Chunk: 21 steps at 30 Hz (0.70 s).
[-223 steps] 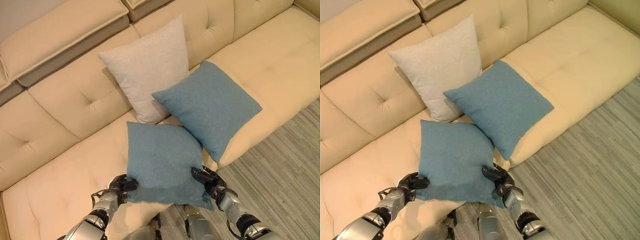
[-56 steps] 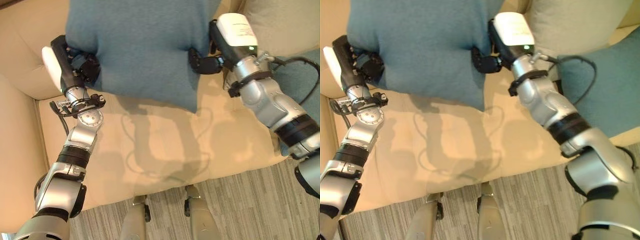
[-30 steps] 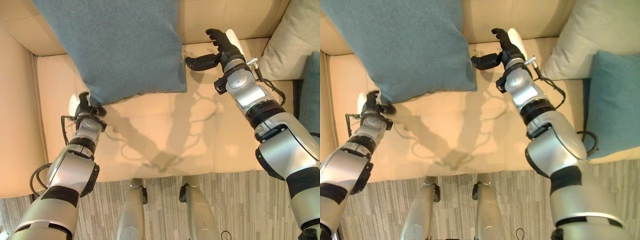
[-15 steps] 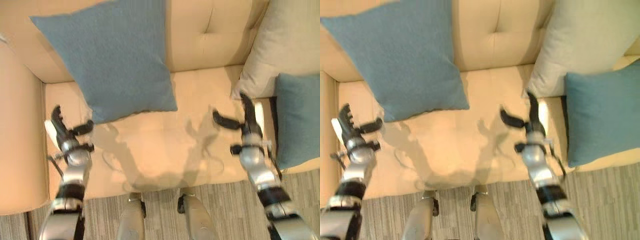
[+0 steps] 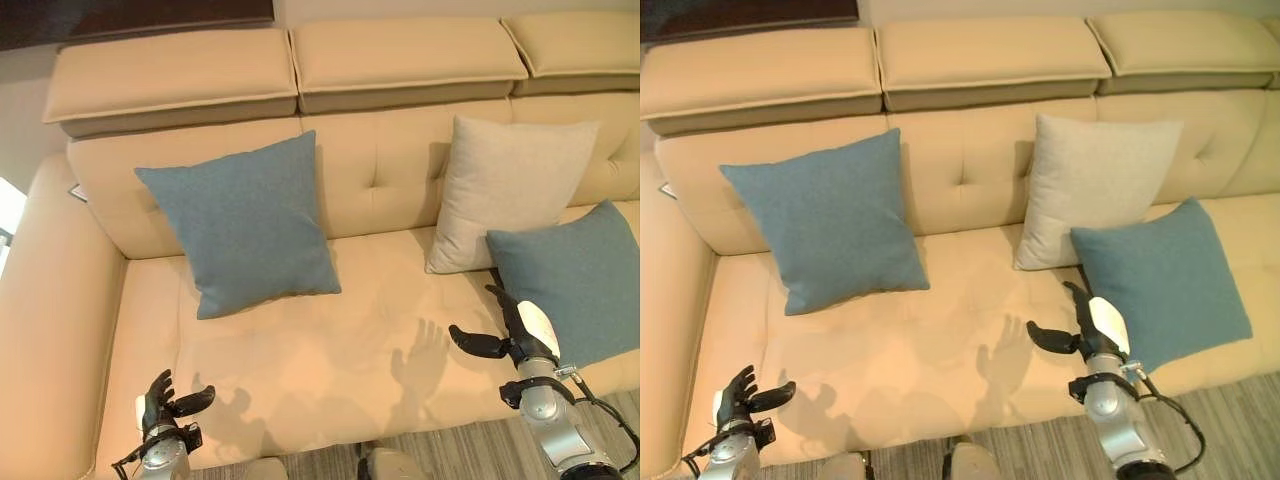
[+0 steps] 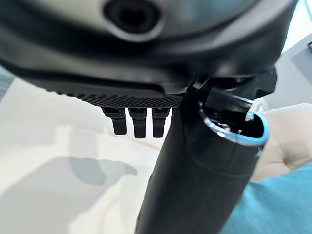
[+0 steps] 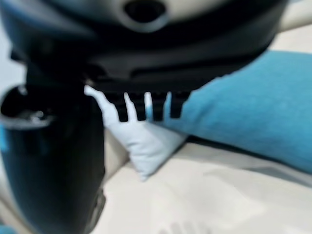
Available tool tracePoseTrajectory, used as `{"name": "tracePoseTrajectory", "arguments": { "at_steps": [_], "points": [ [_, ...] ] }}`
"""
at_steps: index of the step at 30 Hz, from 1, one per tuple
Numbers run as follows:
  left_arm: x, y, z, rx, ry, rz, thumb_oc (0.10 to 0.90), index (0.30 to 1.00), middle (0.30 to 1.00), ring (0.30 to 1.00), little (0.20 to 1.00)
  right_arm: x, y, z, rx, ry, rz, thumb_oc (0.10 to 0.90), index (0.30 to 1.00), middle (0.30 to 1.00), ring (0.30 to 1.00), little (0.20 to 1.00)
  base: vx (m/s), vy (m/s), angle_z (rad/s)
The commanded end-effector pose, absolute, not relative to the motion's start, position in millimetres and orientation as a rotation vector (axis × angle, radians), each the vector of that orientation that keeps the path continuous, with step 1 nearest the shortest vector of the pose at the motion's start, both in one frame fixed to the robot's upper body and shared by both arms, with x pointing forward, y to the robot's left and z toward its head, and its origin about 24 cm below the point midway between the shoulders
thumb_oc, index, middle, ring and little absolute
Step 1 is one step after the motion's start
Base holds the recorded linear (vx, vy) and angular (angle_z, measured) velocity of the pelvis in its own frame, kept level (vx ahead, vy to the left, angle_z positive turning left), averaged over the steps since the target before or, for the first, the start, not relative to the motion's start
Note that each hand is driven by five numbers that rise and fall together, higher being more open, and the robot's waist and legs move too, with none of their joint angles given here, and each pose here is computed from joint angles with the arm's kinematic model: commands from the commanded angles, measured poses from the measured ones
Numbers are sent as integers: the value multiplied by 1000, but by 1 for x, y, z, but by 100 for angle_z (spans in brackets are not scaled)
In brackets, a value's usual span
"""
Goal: Pick up all the scattered cushions and arrange them neatly on the sofa.
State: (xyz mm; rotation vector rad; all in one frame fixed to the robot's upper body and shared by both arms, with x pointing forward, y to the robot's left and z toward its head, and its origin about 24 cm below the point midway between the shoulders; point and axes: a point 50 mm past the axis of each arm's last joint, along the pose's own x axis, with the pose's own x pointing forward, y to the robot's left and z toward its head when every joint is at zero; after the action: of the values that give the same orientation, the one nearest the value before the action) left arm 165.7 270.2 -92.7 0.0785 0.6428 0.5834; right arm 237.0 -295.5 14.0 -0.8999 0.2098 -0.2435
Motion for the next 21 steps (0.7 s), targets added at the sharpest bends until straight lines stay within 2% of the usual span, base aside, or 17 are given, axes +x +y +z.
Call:
{"name": "tracePoseTrajectory", "arguments": {
  "at_steps": [1,9,13,21],
  "points": [
    [184,272,-77,88,515,541,800,900,900,900,900,245,-293,33,-802,72,-323,800,900,900,900,900,-362,83,13],
    [183,240,-85,84,547,422,800,900,900,900,900,221,-298,4,-693,200,-416,800,900,900,900,900,-365,219,-13],
    [183,236,-87,107,569,388,800,900,900,900,900,198,-300,-21,-608,323,-496,800,900,900,900,900,-417,169,-8],
    [175,233,-93,141,620,353,800,900,900,900,900,184,-302,-31,-548,372,-569,800,900,900,900,900,-385,95,-33]
  ]
}}
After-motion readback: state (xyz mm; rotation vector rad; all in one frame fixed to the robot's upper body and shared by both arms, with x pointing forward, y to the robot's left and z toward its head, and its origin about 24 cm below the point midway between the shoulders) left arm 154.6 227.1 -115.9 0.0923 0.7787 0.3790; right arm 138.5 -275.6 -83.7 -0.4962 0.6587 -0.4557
